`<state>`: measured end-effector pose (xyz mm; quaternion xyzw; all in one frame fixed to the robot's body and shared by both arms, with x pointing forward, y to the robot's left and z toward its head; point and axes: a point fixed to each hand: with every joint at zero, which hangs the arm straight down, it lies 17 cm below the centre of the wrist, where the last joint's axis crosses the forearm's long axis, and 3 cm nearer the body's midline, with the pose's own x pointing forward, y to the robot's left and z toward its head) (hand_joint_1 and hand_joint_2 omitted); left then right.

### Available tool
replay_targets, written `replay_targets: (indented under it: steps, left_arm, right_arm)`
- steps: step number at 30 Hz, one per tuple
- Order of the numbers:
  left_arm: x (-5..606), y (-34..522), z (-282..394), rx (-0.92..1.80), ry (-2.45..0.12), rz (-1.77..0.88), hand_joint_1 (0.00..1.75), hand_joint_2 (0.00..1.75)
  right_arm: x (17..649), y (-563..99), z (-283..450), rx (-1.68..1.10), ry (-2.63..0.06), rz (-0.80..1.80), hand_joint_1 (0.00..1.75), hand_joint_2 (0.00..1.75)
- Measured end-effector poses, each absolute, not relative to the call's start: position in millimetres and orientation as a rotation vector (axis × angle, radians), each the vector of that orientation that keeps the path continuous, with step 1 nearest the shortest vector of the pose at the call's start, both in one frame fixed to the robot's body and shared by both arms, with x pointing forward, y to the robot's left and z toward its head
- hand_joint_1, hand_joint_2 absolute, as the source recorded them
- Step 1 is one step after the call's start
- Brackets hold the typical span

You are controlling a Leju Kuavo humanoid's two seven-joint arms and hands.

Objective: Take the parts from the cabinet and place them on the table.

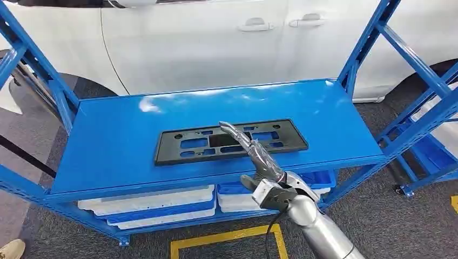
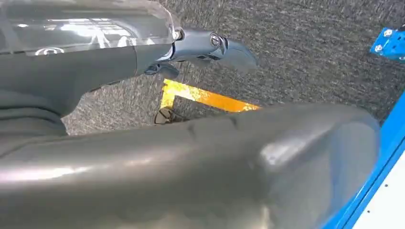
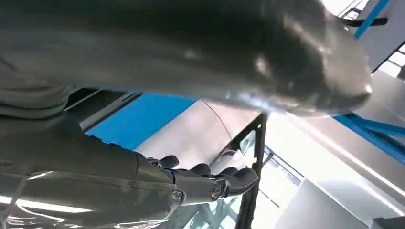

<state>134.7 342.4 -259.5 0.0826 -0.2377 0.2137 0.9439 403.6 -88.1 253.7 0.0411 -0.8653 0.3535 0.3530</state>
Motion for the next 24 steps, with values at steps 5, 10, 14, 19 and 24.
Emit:
replay_targets:
  steps: [5, 10, 14, 19, 24]
  left_arm:
    - [130, 344, -262, 0.185, -0.459, 0.430, 0.00, 0.00]
    - [132, 343, -261, 0.187, -0.467, 0.424, 0.00, 0.00]
    - [132, 341, -261, 0.178, -0.476, 0.414, 0.00, 0.00]
    - [133, 340, -260, 0.178, -0.480, 0.396, 0.00, 0.00]
    - [134, 340, -260, 0.181, -0.479, 0.394, 0.00, 0.00]
  right_arm:
    - [420, -87, 233, -0.299, -2.216, 1.100, 0.00, 1.75]
    - [428, -56, 177, -0.747, -2.157, 1.357, 0.00, 1.75]
    - [439, -39, 140, -0.835, -2.071, 1.417, 0.00, 1.75]
    - [454, -26, 119, -0.901, -1.999, 1.443, 0.00, 1.75]
    - [464, -12, 109, -0.893, -1.947, 1.460, 0.00, 1.75]
